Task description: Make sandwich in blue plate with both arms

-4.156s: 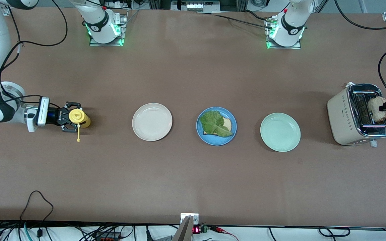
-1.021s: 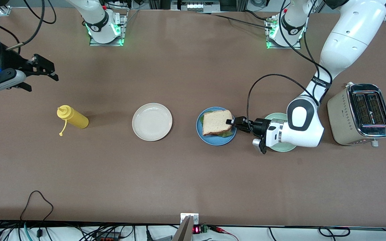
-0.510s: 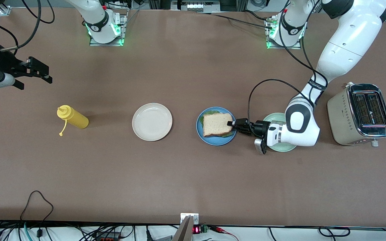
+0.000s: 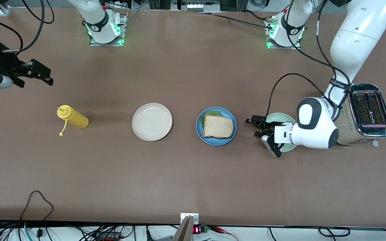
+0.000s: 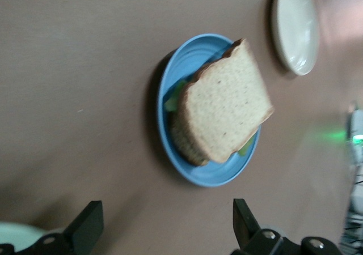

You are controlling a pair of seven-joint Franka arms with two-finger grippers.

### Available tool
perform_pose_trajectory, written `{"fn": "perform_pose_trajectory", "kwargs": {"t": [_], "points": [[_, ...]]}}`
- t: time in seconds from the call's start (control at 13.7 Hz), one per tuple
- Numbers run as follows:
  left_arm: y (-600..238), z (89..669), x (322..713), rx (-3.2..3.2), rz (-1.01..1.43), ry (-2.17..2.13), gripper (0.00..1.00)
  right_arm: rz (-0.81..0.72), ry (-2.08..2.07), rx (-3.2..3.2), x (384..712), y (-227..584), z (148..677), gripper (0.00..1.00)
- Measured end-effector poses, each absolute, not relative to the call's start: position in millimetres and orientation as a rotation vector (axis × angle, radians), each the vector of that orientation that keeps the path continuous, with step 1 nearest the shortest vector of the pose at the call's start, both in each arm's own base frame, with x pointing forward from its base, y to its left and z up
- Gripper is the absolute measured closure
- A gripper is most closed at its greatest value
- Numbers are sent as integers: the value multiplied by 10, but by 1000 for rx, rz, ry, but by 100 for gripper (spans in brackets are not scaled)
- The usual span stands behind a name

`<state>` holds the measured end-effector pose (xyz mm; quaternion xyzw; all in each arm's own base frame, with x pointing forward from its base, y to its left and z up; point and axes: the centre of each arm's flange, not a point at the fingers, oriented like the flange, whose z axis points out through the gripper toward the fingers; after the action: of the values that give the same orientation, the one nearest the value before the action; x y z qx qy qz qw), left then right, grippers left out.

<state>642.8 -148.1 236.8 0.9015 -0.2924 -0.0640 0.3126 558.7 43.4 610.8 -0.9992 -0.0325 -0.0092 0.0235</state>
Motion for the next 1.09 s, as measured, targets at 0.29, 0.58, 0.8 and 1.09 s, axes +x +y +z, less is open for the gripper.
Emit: {"fn": "perform_pose_trajectory", "kwargs": {"t": [0.29, 0.58, 0.8, 1.09], "points": [[-1328, 3012, 6397, 2668, -260, -1009, 0, -24, -81, -3097, 5587, 361, 6108, 0], [-1045, 3355, 6309, 2910, -427, -1065, 0, -30, -67, -3121, 5585, 273, 6127, 0], [-917, 3908, 6192, 3039, -553, -965, 0, -44, -71, -3141, 5564, 262, 6173, 0], [-720, 5182, 6058, 3090, -634, -834, 0, -75, -53, -3141, 5568, 152, 6259, 0]]}}
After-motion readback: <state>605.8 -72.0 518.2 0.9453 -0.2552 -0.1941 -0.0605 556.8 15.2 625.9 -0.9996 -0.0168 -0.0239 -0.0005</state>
